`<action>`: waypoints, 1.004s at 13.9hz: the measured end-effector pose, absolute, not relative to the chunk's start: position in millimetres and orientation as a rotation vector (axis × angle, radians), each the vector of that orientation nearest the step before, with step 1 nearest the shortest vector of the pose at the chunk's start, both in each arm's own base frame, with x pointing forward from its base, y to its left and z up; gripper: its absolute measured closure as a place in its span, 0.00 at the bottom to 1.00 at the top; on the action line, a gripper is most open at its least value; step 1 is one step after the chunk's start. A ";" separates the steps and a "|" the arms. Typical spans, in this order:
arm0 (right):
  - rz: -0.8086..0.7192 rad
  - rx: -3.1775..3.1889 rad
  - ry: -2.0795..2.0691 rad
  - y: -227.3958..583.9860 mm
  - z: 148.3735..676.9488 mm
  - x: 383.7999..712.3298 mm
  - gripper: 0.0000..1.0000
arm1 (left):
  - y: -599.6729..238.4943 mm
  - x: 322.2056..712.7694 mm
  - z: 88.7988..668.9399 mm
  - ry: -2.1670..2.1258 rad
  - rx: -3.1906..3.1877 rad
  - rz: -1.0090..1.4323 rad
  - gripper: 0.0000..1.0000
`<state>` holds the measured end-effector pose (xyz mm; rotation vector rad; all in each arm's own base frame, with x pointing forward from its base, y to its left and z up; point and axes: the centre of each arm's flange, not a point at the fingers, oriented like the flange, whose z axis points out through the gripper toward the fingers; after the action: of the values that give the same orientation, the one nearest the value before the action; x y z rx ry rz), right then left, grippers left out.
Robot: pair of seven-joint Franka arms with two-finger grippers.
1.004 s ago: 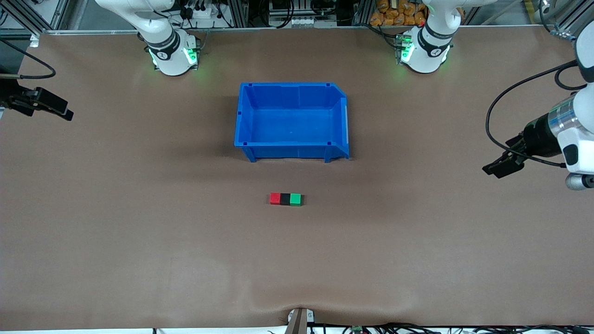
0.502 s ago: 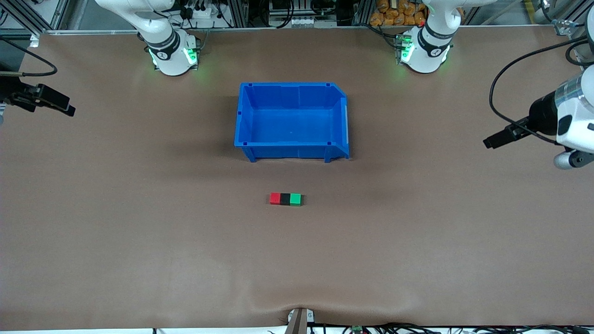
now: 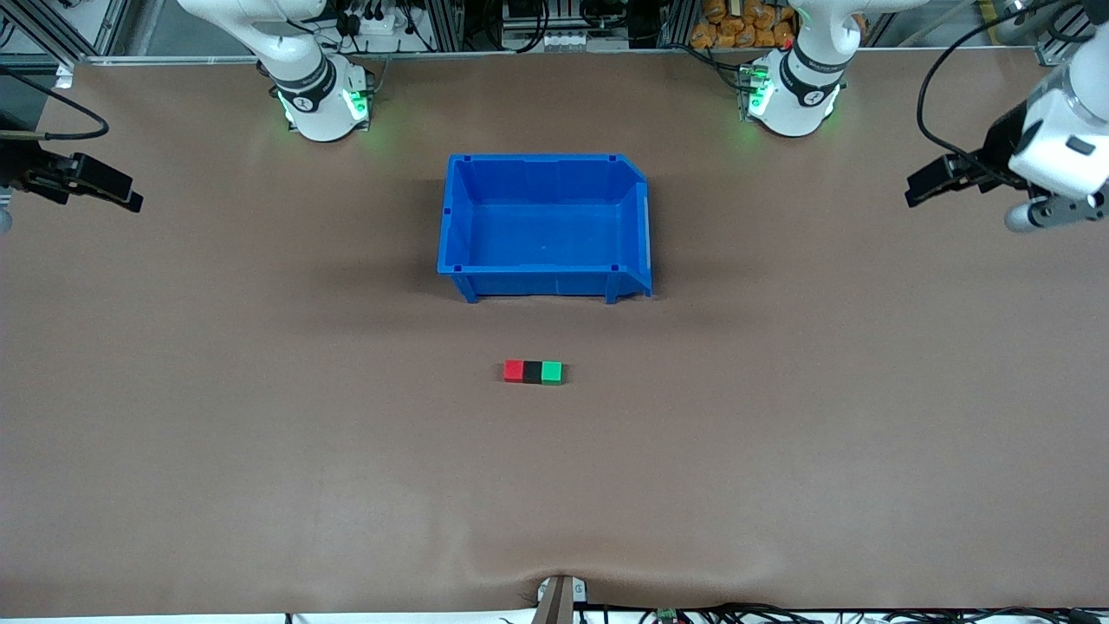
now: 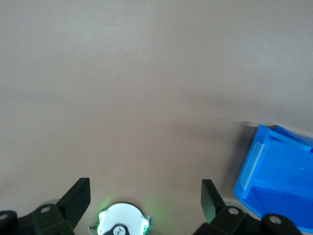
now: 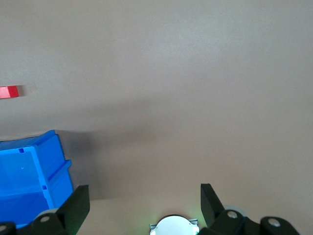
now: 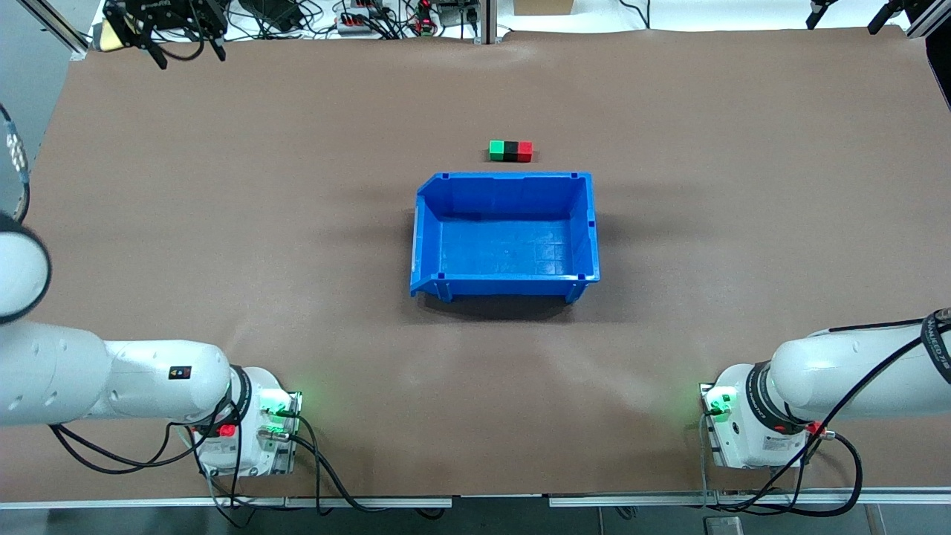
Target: Attach green and red cubes to black cube
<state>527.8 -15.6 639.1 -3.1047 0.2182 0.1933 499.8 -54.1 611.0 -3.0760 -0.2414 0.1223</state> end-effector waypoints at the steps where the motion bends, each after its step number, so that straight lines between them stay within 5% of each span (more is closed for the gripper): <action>1: 0.191 -3.106 0.219 -15.7 639.8 527.8 0.00 | -53.5 491.6 611.1 -0.224 -3.077 0.107 0.00; 14: 0.157 -3.126 0.161 2.8 649.8 528.1 0.00 | -61.8 472.5 639.2 -0.143 -3.089 0.005 0.00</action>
<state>528.1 2.8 649.8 -3.1262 0.1612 0.1565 472.5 -61.8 639.2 -3.0886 -0.1434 0.0049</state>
